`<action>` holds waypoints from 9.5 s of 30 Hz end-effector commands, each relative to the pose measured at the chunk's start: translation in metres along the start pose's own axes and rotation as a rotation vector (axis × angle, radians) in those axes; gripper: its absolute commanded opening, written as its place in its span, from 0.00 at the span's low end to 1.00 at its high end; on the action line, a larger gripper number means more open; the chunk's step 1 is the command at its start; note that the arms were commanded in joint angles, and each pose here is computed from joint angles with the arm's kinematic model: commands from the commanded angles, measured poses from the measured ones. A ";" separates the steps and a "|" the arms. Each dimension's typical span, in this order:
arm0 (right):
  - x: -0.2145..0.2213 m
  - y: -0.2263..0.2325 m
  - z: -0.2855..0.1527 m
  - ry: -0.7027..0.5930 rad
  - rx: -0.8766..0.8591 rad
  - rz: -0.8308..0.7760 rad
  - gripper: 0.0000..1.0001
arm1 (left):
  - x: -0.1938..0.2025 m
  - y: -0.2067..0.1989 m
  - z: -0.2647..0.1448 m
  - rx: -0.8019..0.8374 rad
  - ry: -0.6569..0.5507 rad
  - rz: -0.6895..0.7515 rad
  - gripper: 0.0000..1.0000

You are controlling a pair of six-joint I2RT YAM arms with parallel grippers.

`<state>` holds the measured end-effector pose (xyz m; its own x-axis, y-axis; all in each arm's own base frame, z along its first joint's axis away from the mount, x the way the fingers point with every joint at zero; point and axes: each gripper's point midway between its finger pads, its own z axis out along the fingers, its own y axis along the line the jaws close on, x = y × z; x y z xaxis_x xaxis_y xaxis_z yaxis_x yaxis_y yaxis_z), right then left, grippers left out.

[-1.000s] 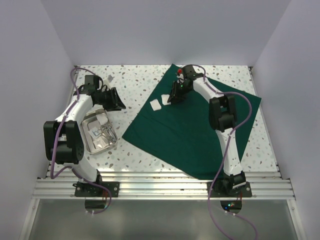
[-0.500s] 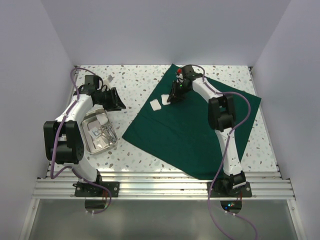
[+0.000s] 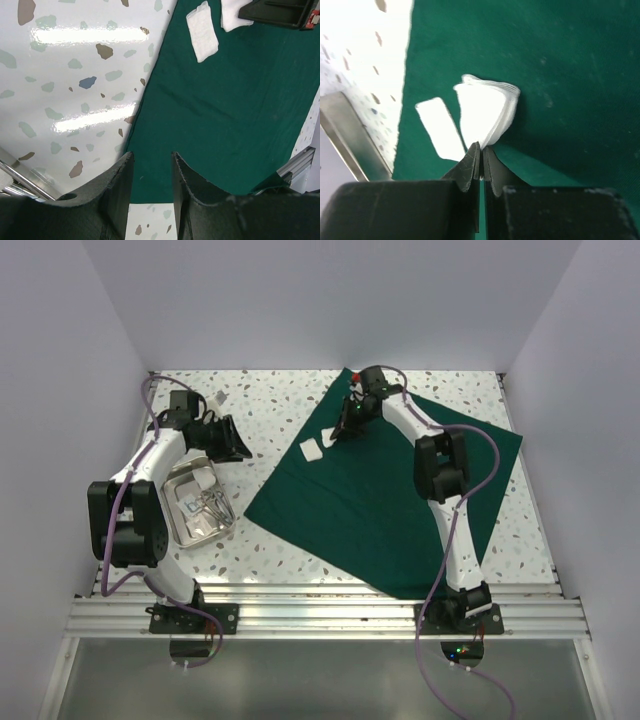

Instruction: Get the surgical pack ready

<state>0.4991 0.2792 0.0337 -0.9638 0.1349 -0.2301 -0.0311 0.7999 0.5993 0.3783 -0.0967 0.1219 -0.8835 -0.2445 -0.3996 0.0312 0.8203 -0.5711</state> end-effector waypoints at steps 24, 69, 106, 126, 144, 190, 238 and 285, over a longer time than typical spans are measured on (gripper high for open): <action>0.012 0.126 -0.028 -0.009 -0.254 -0.117 0.00 | -0.009 -0.006 -0.001 0.032 -0.037 0.025 0.40; 0.016 0.110 -0.021 0.063 -0.297 -0.084 0.00 | -0.009 -0.007 0.001 0.044 -0.033 0.023 0.40; 0.043 0.044 0.015 0.161 -0.105 -0.065 0.04 | -0.007 -0.005 0.000 0.042 -0.030 0.022 0.40; 0.029 0.055 -0.023 0.096 -0.061 -0.125 0.35 | -0.005 -0.006 0.000 0.048 -0.029 0.023 0.40; 0.038 0.044 -0.002 0.142 -0.061 -0.106 0.42 | -0.006 -0.006 0.000 0.048 -0.029 0.021 0.40; 0.040 0.042 0.032 0.142 -0.092 -0.065 0.13 | -0.007 -0.015 0.004 0.107 -0.023 0.019 0.42; 0.093 0.193 -0.133 0.096 -0.442 -0.067 0.00 | 0.020 -0.132 0.014 0.731 0.116 -0.586 0.69; 0.136 0.140 -0.139 0.176 -0.164 -0.166 0.74 | 0.029 -0.065 0.011 0.401 0.081 -0.285 0.00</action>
<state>0.3365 0.3606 0.1757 -0.9839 -0.0837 -0.1578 -0.1752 0.6235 0.7619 0.3594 -0.1998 0.1427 -0.9006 -0.4285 0.0730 -0.1713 0.1955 -0.9656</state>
